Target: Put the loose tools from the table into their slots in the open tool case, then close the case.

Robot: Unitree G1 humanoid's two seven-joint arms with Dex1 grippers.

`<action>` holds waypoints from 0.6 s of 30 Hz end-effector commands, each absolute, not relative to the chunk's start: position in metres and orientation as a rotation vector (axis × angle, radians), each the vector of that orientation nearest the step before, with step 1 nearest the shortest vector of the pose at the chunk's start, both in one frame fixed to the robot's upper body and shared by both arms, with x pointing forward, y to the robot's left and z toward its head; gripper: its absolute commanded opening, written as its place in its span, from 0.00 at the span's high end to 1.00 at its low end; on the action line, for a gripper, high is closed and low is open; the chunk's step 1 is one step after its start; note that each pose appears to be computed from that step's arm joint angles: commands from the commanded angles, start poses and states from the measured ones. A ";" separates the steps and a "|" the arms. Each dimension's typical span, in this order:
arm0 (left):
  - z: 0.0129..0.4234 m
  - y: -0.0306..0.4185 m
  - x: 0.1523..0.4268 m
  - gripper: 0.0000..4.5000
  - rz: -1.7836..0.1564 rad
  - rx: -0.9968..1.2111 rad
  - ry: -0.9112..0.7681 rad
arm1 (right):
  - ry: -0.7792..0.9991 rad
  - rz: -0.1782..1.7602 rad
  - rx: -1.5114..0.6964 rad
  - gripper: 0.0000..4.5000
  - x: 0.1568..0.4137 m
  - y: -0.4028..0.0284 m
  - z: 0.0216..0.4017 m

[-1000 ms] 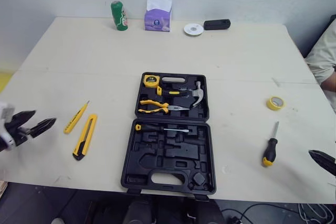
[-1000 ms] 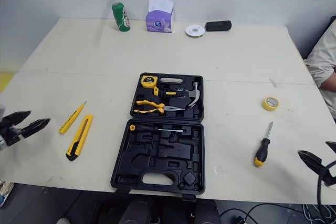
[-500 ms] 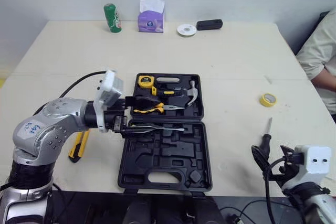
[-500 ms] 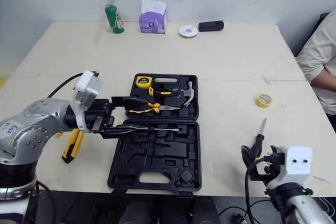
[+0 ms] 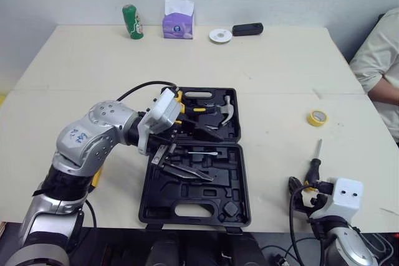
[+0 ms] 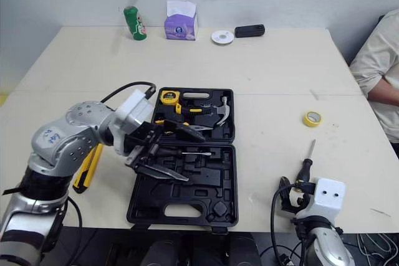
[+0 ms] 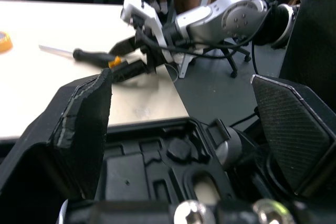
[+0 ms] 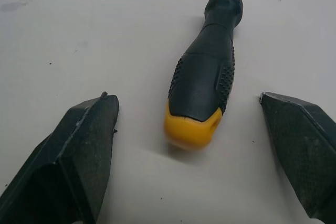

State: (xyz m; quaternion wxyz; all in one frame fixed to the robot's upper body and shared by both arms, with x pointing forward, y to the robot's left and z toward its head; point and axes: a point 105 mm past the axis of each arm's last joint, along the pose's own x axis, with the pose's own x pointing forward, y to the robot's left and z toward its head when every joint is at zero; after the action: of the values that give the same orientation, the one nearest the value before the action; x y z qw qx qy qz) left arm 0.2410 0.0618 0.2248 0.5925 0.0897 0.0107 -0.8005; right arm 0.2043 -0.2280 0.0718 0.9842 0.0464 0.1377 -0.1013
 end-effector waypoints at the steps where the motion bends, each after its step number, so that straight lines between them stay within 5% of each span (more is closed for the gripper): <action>1: 0.229 0.062 0.243 0.01 -1.866 0.234 -0.006 | 0.270 -0.239 0.079 0.00 0.207 -0.231 0.070; 4: 0.232 0.059 0.246 0.01 -1.866 0.220 -0.023 | 0.269 -0.281 0.064 0.00 0.211 -0.238 0.065; 6: 0.235 0.057 0.247 0.00 -1.867 0.200 -0.031 | 0.250 -0.302 0.089 0.12 0.211 -0.241 0.066; 12: 0.240 0.057 0.250 0.00 -1.847 0.186 -0.043 | 0.215 -0.338 0.069 0.75 0.206 -0.249 0.075; 18: 0.242 0.062 0.261 0.00 -1.744 0.165 -0.045 | 0.076 -0.097 0.006 0.76 0.220 -0.237 0.116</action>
State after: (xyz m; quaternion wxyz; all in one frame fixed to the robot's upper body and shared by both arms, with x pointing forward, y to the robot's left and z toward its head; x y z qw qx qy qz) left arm 0.2561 0.0581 0.2318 0.6166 0.0708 0.0010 -0.7841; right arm 0.2131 -0.2424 0.0771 0.9874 0.0214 0.1056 -0.1163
